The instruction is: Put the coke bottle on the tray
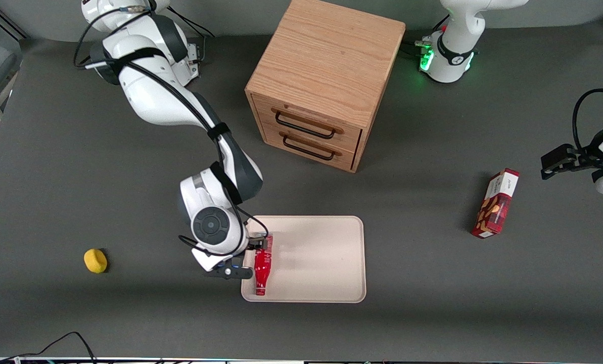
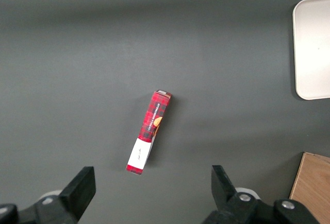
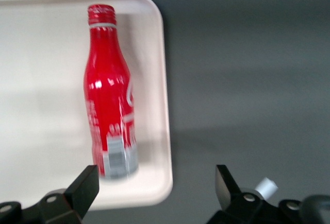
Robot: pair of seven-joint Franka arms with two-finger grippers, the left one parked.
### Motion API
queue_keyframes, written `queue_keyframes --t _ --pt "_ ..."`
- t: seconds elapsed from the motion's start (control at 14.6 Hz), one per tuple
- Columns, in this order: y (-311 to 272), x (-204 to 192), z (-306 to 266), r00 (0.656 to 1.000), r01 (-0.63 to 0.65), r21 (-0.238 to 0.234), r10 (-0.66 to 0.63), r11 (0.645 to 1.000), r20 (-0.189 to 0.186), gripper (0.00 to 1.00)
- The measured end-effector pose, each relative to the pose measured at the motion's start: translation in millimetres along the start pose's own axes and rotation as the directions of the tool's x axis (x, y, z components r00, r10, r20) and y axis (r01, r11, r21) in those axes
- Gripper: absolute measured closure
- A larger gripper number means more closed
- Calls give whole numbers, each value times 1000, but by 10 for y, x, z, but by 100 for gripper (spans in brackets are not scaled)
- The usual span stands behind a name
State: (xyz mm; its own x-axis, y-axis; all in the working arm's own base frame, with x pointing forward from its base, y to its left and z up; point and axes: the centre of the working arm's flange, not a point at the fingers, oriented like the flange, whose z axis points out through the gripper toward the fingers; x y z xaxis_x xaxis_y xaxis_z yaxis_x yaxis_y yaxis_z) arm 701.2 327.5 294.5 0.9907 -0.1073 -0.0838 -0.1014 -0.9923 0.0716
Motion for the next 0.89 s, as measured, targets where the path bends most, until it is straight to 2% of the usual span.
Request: queue_keyframes --t 0.07,0.27,0.55,0.69,0.89 --pt "112 -26 -196 1000 -14 3 14 1000 22 0" --pt "636 -175 -763 998 -21 10 20 1000 51 0" --pt "1644 -792 -1459 995 48 30 -51 998 85 0" --pt "2013 -1246 -1749 993 92 46 -95 995 76 0" --pt "2443 -1804 -2133 994 108 71 -110 992 26 0"
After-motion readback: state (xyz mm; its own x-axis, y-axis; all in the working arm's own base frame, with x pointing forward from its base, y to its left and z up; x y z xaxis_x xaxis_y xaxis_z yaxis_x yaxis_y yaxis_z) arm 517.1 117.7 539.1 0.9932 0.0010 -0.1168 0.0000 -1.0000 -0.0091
